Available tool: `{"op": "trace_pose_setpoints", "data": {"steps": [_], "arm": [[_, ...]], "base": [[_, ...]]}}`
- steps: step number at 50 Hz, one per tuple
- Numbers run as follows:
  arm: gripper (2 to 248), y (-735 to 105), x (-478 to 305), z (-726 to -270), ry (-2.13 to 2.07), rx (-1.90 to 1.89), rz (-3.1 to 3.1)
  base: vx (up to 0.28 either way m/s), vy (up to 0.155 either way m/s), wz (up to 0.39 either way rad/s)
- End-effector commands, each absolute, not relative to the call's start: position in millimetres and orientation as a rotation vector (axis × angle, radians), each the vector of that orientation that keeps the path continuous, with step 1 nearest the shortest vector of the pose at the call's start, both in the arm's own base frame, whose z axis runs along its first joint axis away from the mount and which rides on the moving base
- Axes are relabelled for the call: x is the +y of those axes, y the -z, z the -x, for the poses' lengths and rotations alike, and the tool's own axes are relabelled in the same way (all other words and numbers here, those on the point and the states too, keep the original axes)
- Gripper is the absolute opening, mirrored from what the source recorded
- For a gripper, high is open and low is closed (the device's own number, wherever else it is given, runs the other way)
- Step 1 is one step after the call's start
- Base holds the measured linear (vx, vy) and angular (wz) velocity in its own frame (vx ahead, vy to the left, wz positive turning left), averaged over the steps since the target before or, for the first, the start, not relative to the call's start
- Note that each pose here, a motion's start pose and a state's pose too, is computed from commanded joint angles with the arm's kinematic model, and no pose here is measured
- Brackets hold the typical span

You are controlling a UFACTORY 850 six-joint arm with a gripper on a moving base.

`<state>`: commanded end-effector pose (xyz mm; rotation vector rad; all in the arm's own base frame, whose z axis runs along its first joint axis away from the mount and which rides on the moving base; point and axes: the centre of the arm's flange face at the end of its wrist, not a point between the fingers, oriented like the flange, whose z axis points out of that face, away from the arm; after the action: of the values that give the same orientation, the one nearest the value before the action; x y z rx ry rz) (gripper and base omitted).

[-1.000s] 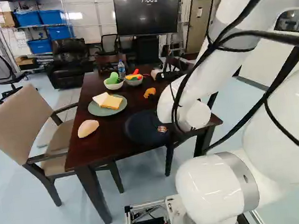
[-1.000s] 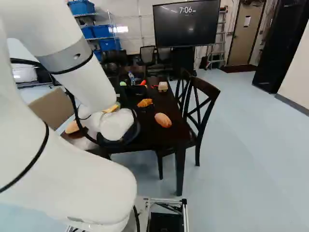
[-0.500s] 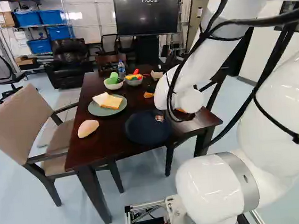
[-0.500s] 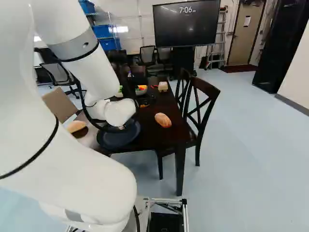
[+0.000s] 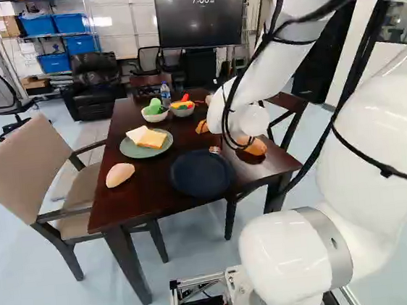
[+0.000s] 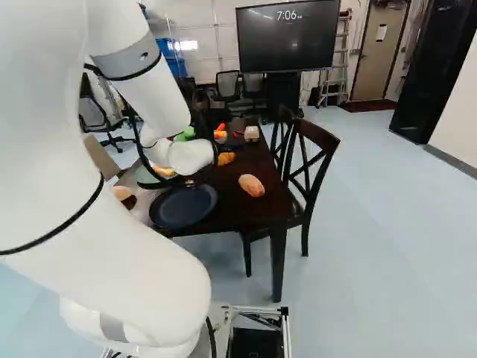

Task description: Move the croissant to the empty plate

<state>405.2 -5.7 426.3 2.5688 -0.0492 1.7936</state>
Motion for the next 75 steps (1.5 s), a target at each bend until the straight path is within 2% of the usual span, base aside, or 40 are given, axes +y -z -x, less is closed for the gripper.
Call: {"op": "trace_pose_setpoints", "data": {"steps": [75], "arm": [[247, -466.7, 1.5, -517.4, -1.349, -0.187, -2.872]], "base": [[0.000, 0.000, 0.000]]}}
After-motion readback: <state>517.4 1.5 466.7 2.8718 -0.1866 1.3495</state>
